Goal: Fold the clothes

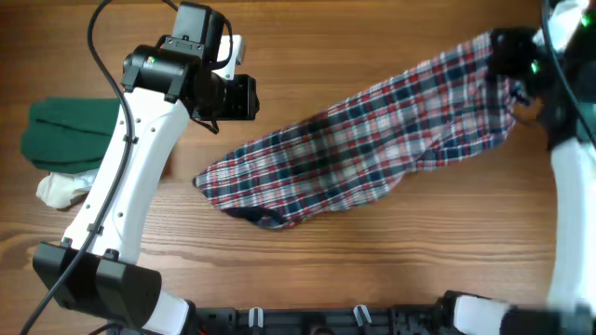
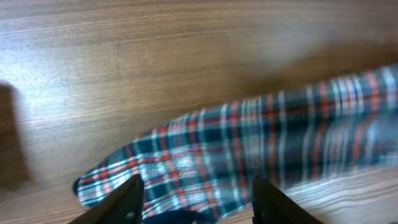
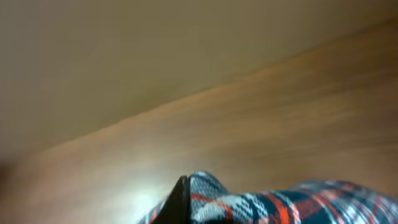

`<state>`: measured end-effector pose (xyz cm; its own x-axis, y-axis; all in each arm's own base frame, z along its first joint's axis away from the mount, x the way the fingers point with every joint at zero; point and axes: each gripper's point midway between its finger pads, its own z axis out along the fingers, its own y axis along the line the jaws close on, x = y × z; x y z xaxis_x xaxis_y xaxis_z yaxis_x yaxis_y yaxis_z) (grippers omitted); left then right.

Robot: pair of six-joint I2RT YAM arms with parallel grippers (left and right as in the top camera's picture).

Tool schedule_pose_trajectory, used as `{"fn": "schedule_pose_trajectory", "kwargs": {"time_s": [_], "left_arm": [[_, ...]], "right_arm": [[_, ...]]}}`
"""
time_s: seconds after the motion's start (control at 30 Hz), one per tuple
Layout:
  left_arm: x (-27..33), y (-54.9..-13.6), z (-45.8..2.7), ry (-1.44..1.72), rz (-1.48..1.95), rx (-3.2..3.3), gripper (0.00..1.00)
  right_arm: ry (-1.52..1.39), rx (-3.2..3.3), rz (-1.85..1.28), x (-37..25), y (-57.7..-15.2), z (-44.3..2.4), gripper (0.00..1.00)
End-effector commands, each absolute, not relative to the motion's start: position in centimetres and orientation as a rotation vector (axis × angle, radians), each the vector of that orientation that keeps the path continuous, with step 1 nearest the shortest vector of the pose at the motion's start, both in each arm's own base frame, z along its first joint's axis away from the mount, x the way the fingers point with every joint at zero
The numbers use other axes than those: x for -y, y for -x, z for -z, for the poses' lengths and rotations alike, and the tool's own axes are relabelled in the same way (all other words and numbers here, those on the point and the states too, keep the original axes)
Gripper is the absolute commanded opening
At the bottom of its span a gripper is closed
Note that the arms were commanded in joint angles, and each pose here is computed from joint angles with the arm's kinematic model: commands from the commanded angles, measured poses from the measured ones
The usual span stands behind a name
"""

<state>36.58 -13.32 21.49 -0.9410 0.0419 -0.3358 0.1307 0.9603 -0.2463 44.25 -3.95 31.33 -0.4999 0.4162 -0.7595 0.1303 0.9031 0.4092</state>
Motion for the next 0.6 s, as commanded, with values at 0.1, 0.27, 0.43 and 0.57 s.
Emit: {"fn": "schedule_pose_trajectory", "kwargs": {"time_s": [0.1,0.27,0.43,0.57], "left_arm": [[13.5,-36.4,-21.5,-0.149,0.381,-2.789,0.6],[13.7,-33.2,-20.6,-0.163,0.409,-2.919,0.51],[17.4,-29.2,-18.6,-0.364,0.399,-3.019,0.44],[19.1,-24.9,-12.5,-0.35,0.173,-3.142,0.41]], "right_arm": [[-0.799,-2.301,-0.288,8.8,-49.7,-15.1,0.05],[-0.71,-2.535,-0.29,7.5,-46.0,-11.9,0.75],[-0.729,-2.589,-0.29,6.7,-42.7,-14.2,0.84],[-0.693,-2.592,-0.282,6.4,-41.4,-15.9,0.86]]}}
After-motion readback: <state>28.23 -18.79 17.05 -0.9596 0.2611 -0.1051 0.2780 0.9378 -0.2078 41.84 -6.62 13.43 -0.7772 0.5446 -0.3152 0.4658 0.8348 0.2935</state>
